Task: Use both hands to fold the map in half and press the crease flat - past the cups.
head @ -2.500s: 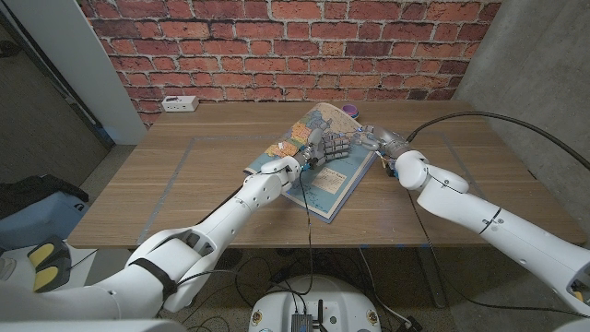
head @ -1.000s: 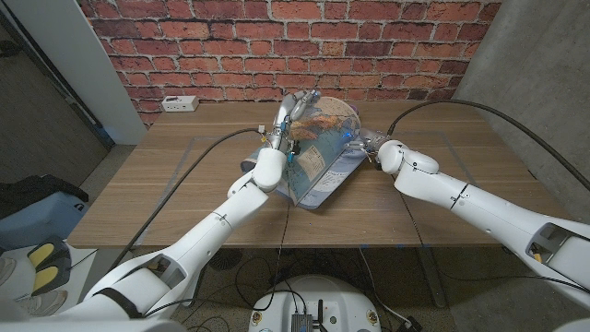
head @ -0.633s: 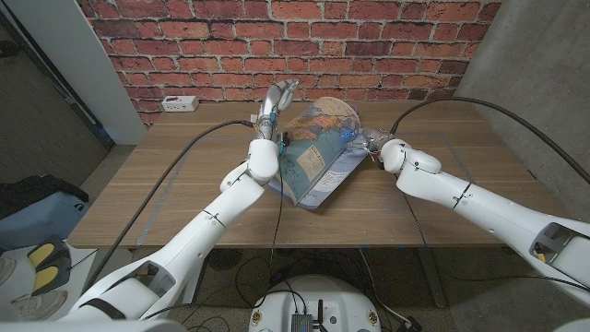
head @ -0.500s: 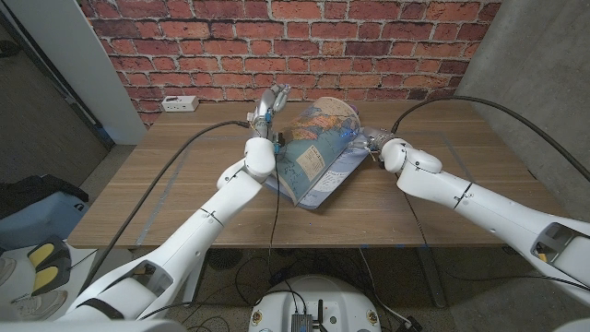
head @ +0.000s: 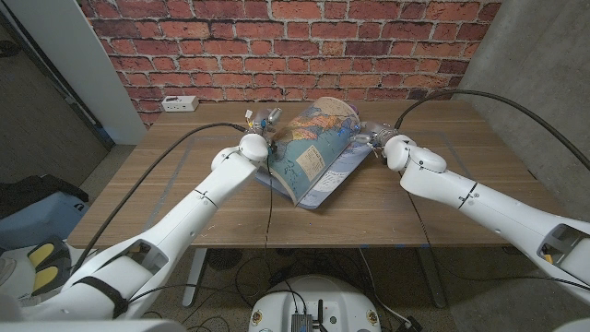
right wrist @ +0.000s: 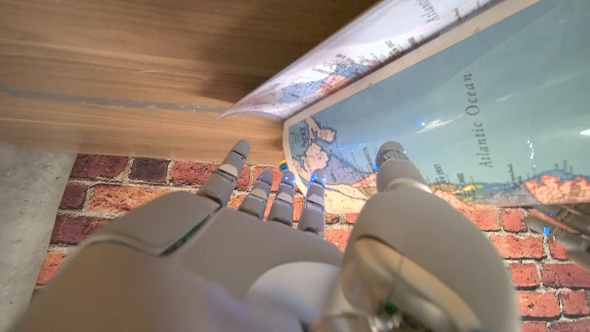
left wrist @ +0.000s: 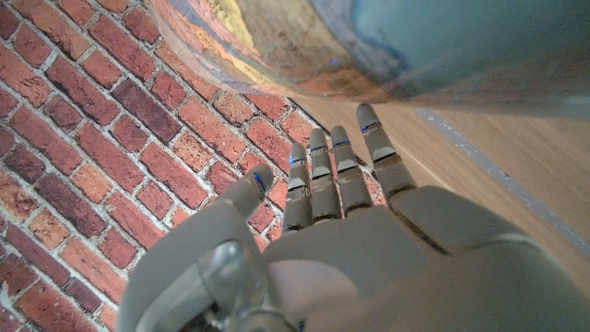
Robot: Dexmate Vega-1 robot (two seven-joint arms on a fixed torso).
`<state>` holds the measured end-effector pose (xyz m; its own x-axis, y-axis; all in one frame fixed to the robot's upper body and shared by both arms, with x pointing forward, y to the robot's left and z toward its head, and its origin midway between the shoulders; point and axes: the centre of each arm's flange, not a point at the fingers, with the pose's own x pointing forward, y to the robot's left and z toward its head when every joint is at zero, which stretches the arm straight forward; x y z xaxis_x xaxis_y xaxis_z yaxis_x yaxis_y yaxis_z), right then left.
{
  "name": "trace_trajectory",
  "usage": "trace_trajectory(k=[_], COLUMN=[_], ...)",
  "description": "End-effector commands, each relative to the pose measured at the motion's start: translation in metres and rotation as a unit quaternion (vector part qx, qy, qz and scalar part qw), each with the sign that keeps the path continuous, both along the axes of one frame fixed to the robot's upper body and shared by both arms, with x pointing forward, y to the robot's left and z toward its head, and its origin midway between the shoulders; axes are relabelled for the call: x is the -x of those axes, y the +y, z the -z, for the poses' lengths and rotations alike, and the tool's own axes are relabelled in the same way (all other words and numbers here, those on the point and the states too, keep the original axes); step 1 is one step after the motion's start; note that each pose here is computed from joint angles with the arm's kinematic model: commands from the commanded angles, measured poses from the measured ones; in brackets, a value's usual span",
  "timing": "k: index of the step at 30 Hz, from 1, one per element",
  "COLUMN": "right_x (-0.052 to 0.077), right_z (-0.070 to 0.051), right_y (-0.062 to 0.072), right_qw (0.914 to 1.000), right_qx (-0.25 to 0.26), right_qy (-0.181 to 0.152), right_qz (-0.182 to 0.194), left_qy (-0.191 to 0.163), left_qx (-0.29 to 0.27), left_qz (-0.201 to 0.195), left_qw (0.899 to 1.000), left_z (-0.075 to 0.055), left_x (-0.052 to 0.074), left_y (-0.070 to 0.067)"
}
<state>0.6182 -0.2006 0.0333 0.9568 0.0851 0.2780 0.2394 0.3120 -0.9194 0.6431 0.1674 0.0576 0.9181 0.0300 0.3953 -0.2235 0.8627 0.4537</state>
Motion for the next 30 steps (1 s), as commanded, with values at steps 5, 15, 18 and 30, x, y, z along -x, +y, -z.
trace_trajectory(k=[5,15,18,30], right_x=[0.015,0.012,0.011,0.006], right_z=[-0.009,-0.012,-0.011,-0.001], right_y=[0.003,0.016,0.018,0.030], right_qw=[0.9973,0.9962,0.9957,0.9957], right_qx=[-0.021,-0.015,-0.018,-0.003], right_qy=[-0.061,-0.050,-0.044,0.001], right_qz=[-0.034,-0.069,-0.079,-0.093], left_qy=[0.106,0.149,0.168,0.212], left_qx=[-0.087,-0.145,-0.157,-0.193], left_qz=[-0.012,-0.031,-0.038,-0.064], left_qw=[0.990,0.978,0.973,0.956], left_z=[0.000,0.003,0.005,0.013], left_x=[-0.019,-0.022,-0.023,-0.024], left_y=[-0.010,-0.020,-0.021,-0.026])
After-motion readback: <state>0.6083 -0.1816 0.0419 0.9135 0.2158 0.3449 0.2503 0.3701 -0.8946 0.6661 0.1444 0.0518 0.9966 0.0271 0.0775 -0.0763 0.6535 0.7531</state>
